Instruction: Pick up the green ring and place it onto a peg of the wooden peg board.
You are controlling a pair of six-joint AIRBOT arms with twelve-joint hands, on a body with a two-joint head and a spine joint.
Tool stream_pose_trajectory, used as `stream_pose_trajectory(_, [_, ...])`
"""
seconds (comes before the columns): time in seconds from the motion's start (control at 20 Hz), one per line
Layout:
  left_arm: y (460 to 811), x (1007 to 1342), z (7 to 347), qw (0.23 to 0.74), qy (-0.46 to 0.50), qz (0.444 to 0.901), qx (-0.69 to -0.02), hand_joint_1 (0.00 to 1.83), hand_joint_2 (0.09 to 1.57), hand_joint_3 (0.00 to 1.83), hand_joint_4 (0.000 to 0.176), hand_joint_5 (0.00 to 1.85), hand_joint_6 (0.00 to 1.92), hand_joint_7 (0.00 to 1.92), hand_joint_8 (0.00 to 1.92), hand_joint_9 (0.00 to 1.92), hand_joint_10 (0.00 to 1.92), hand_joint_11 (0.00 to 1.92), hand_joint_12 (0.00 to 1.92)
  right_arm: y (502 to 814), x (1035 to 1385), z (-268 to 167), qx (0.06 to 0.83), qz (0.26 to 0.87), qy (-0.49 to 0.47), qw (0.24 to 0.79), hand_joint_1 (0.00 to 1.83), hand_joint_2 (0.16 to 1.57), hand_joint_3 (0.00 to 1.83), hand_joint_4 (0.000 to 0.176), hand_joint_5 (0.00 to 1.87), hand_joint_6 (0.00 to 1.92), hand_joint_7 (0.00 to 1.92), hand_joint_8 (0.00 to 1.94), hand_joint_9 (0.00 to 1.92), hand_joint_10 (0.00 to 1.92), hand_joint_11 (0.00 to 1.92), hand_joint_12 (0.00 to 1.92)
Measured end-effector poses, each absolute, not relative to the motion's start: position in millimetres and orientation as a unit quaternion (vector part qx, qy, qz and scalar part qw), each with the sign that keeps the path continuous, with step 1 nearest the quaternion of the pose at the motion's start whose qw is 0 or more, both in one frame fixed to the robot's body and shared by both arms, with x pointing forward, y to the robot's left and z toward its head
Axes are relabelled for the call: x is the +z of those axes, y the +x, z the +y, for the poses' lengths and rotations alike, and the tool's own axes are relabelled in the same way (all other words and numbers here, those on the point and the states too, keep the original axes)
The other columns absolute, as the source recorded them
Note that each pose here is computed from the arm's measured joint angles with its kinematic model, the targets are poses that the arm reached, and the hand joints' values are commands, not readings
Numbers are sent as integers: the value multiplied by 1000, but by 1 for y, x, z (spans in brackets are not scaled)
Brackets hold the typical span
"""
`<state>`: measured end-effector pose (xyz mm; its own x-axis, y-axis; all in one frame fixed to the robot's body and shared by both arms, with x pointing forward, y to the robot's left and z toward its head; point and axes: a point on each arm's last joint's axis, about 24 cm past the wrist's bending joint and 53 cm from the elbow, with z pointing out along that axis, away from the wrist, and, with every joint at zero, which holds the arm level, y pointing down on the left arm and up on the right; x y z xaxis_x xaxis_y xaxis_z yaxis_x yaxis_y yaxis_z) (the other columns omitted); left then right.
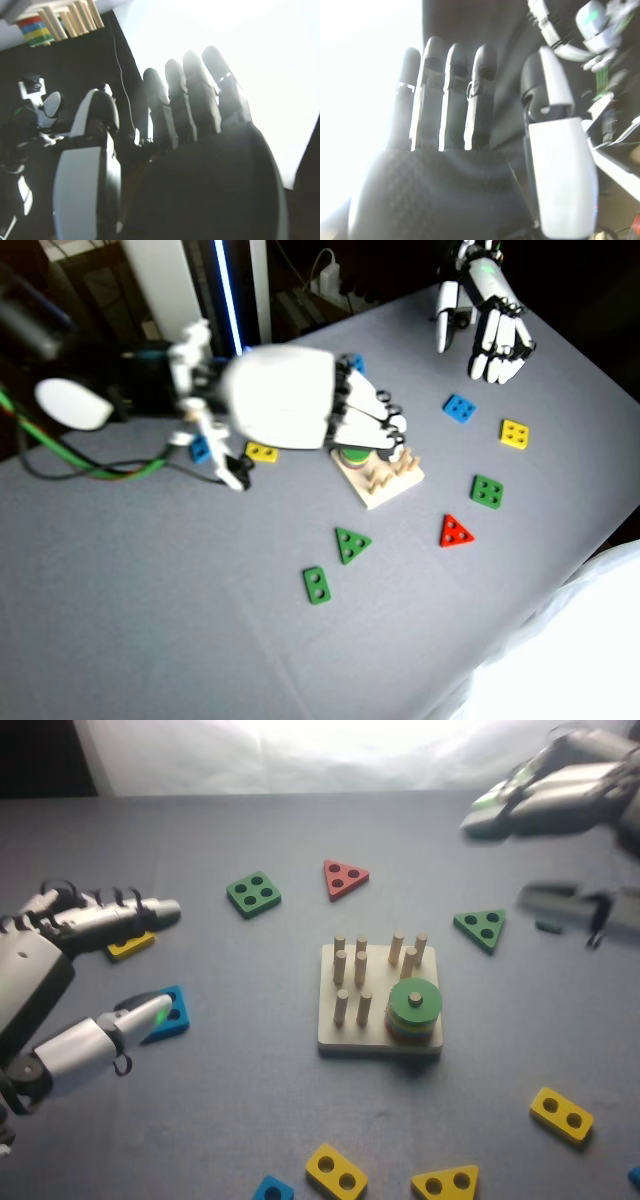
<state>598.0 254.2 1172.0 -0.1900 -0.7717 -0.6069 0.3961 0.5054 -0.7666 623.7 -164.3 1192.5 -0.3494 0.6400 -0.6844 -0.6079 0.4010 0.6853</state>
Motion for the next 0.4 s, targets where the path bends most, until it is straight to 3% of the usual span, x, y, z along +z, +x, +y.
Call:
stream_pose_trajectory(0.05, [597, 1178, 254, 624, -151, 599, -479, 674, 1284, 1, 0, 413, 1, 470, 0, 471, 1, 75, 1053, 621, 1203, -176, 550, 594, 27, 587, 629, 1342, 0, 0, 552, 0, 683, 2, 724, 18, 361, 795])
stream_pose_trajectory(0.1, [596, 1181, 255, 627, -150, 594, -481, 674, 1284, 1, 0, 413, 1, 470, 0, 471, 1, 75, 1053, 619, 1207, -180, 551, 585, 29, 594, 629, 1342, 0, 0, 552, 0, 683, 2, 724, 18, 361, 795])
stream_pose_trajectory(0.15, [594, 1189, 255, 635, -148, 580, -488, 561, 1329, 14, 0, 278, 3, 369, 0, 409, 0, 37, 1066, 614, 1221, -190, 558, 560, 39, 611, 679, 1342, 0, 0, 489, 0, 748, 3, 843, 19, 458, 705])
stream_pose_trajectory(0.25, [590, 1203, 255, 642, -150, 556, -506, 393, 1340, 7, 0, 173, 0, 279, 1, 344, 0, 2, 1110, 604, 1235, -200, 564, 531, 40, 631, 734, 1291, 2, 0, 458, 0, 747, 0, 847, 2, 559, 564])
stream_pose_trajectory(0.35, [589, 1218, 255, 648, -141, 542, -516, 288, 1342, 4, 0, 65, 3, 223, 1, 303, 0, 0, 887, 594, 1245, -209, 571, 507, 43, 645, 819, 1266, 1, 0, 440, 0, 720, 0, 844, 0, 598, 496])
stream_pose_trajectory(0.4, [589, 1226, 254, 654, -137, 530, -523, 277, 1423, 21, 0, 25, 0, 176, 0, 292, 0, 0, 853, 590, 1249, -212, 574, 496, 43, 650, 838, 1268, 4, 0, 371, 0, 665, 0, 800, 0, 566, 470])
